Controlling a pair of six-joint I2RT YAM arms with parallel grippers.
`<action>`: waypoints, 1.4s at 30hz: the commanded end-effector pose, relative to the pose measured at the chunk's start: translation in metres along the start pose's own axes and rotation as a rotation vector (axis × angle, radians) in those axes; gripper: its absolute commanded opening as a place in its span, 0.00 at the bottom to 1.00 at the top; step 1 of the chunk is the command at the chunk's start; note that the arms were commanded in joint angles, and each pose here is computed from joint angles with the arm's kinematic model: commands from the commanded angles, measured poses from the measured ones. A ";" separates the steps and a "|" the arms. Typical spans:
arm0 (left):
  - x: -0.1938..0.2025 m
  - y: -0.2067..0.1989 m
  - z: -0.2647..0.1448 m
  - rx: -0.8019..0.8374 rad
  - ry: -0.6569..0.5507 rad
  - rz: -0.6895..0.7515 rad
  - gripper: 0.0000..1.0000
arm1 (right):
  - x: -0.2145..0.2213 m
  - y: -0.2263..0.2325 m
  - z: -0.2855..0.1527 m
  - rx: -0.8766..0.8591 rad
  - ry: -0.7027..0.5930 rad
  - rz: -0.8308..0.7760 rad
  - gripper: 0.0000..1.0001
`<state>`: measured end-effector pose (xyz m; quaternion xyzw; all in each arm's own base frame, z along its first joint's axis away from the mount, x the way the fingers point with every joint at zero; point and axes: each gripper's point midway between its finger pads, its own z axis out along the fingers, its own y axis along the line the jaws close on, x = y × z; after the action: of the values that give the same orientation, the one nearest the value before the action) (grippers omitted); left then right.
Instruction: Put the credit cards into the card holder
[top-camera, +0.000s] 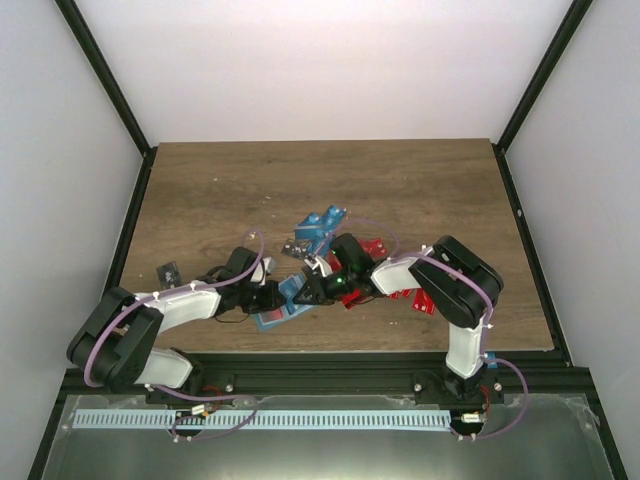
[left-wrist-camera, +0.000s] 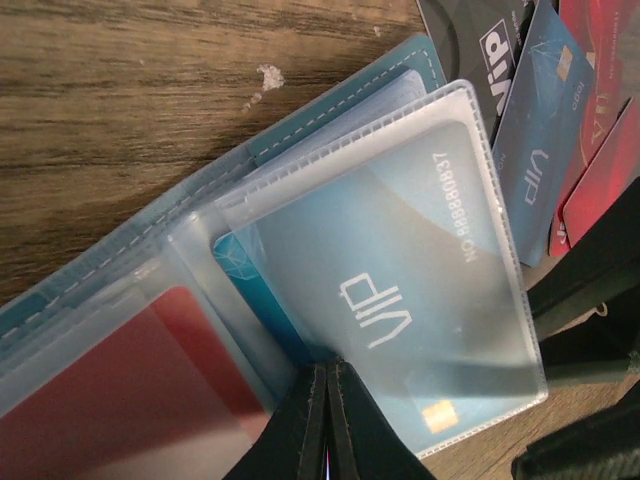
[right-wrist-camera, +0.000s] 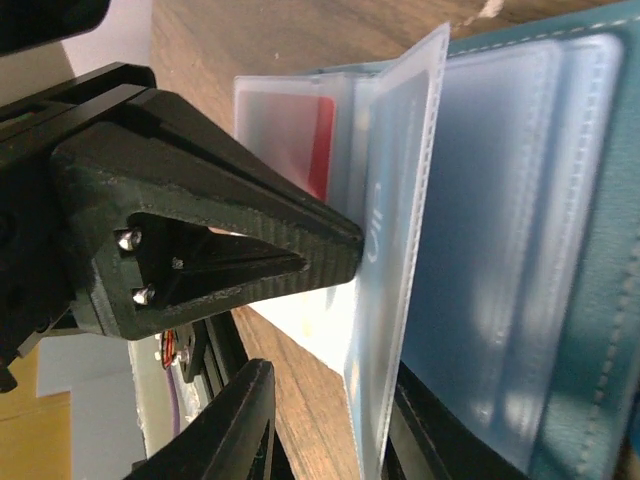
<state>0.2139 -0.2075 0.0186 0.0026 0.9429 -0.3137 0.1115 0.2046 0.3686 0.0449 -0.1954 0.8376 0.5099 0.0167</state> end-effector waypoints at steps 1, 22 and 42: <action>0.000 0.007 -0.004 -0.057 -0.006 0.009 0.04 | -0.008 0.026 0.004 -0.066 0.004 -0.052 0.30; -0.020 -0.016 -0.100 -0.094 -0.277 -0.005 0.37 | -0.002 0.087 0.060 -0.062 0.098 -0.142 0.45; -0.049 -0.084 -0.027 0.034 -0.133 0.268 0.47 | 0.000 -0.032 -0.107 0.562 -0.320 0.137 0.75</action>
<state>0.2325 -0.2167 0.0855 0.0400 0.9381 -0.2880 0.1881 0.2302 0.3144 0.0932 -0.1075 0.9089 0.3735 0.1508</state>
